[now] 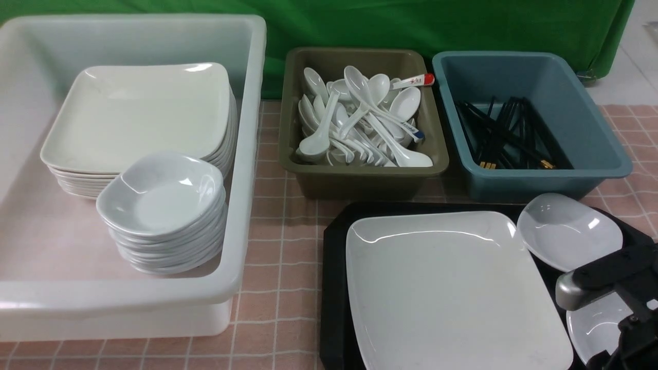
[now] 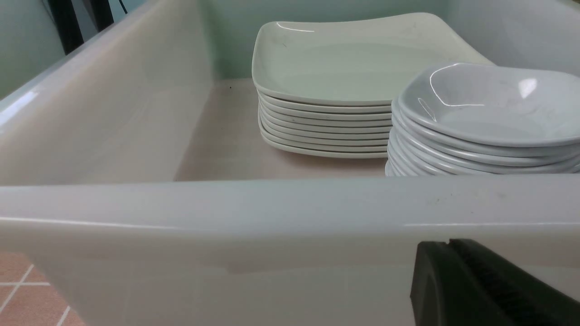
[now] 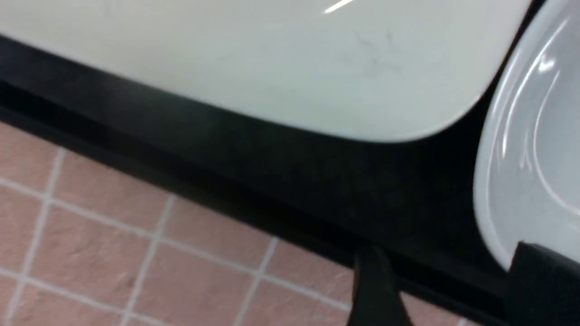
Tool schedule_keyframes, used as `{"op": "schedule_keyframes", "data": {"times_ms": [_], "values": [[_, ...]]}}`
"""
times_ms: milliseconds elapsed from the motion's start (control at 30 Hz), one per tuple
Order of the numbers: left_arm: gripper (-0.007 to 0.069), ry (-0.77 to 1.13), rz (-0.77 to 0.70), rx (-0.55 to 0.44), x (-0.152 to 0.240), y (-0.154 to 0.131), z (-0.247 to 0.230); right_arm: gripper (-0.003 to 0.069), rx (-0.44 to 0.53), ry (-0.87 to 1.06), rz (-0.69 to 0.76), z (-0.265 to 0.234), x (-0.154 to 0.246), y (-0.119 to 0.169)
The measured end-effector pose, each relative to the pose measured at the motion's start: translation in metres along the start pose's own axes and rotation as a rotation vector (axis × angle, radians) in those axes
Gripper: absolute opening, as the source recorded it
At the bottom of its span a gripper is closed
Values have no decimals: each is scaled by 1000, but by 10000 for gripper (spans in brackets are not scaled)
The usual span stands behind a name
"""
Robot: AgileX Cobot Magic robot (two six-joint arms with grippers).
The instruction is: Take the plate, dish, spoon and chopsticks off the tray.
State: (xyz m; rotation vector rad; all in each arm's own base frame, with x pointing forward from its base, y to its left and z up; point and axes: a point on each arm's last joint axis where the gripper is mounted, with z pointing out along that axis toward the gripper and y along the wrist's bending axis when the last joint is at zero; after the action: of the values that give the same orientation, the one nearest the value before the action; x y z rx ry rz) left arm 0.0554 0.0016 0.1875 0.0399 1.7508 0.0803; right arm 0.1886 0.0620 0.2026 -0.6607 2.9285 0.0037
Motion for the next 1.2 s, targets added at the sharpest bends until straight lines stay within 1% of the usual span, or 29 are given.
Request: {"op": "schedule_keyframes", "data": {"times_ms": [167, 300, 367, 400, 533, 733, 833, 867, 900, 933, 967, 1000, 1067, 1200], "values": [[22, 0, 0, 0, 0, 0, 0, 450, 37, 24, -44, 15, -6, -4], [22, 0, 0, 0, 0, 0, 0, 450, 95, 24, -109, 24, -12, -10], [22, 0, 0, 0, 0, 0, 0, 450, 107, 28, -126, 26, -12, -11], [22, 0, 0, 0, 0, 0, 0, 450, 121, 43, -156, 29, -13, -13], [24, 0, 0, 0, 0, 0, 0, 450, 125, 67, -202, 34, -13, -14], [24, 0, 3, 0, 0, 0, 0, 444, 126, 69, -208, 35, -14, -14], [24, 0, 2, 0, 0, 0, 0, 400, 128, 68, -214, 35, -14, -14], [24, 0, 1, 0, 0, 0, 0, 347, 126, 73, -221, 36, -14, -14], [24, 0, 1, 0, 0, 0, 0, 342, 126, 75, -222, 37, -14, -14], [24, 0, 1, 0, 0, 0, 0, 320, 125, 76, -227, 37, -14, -14], [24, 0, 1, 0, 0, 0, 0, 279, 124, 83, -231, 38, -14, -14], [24, 0, 2, 0, 0, 0, 0, 262, 122, 89, -232, 40, -14, -14], [24, 0, 2, 0, 0, 0, 0, 243, 121, 93, -236, 41, -15, -14], [24, 0, 3, 0, 0, 0, 0, 234, 122, 96, -241, 42, -15, -14]]}}
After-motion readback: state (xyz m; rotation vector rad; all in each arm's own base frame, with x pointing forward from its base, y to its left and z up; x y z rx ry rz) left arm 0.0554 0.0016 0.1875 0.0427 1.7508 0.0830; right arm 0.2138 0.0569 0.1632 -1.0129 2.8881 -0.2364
